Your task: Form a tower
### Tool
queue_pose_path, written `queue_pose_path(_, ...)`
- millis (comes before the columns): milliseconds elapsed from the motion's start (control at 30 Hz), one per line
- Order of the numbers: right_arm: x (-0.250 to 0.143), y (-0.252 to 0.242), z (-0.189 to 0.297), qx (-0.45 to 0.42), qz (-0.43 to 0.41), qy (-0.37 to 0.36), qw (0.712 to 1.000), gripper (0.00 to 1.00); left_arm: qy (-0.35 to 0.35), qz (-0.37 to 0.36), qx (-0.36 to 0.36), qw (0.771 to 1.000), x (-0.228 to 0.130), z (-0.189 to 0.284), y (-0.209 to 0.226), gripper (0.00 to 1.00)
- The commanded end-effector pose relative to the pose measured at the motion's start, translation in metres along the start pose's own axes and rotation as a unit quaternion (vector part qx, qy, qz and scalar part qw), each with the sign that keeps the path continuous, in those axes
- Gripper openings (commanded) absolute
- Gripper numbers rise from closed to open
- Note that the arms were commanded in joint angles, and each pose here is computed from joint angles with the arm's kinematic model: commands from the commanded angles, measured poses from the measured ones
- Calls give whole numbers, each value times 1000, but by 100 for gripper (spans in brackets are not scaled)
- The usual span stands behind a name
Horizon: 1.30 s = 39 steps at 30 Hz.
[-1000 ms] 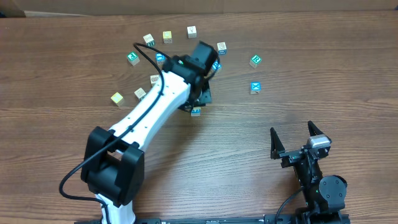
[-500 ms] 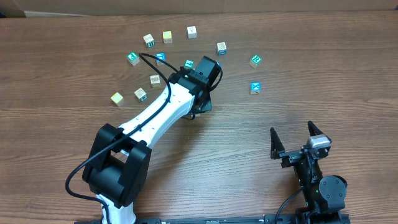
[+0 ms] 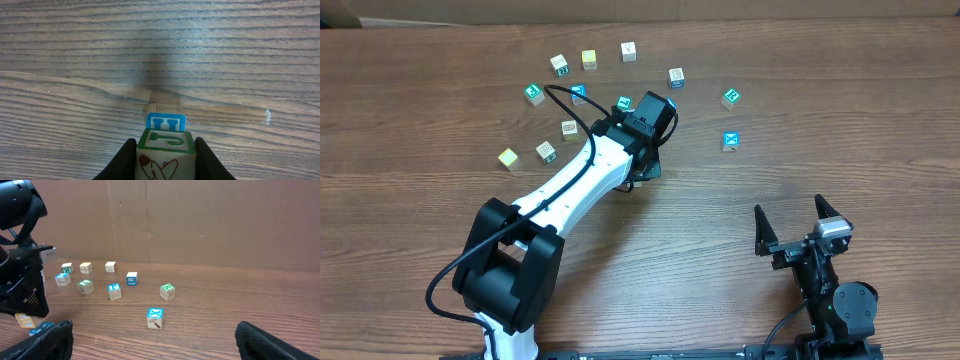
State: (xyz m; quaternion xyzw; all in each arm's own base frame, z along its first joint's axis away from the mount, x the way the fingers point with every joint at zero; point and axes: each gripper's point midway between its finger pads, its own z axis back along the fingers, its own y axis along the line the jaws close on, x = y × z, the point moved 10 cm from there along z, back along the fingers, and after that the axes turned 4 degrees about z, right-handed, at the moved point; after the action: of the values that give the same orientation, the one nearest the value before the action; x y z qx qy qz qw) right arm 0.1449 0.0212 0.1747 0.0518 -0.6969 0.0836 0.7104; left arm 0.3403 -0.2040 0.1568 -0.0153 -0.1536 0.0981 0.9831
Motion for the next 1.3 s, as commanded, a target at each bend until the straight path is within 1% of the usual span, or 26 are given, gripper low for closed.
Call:
queue_pose_path(0,-2,1,0,1,1,-1,1000,100,0,-17,6,1000,-3,-3,-1,4)
queue_pose_path(233,-2,1,0,1,1,-1,1000,100,-1,-19,18,1000,-3,-13,-1,4)
queue_pose_path(600,-2,1,0,1,1,-1,1000,100,-2,-32,16,999,-3,-13,-1,4)
queue_pose_path(1267,-2,1,0,1,1,-1,1000,100,2,-33,20,999,-4,-21,-2,4)
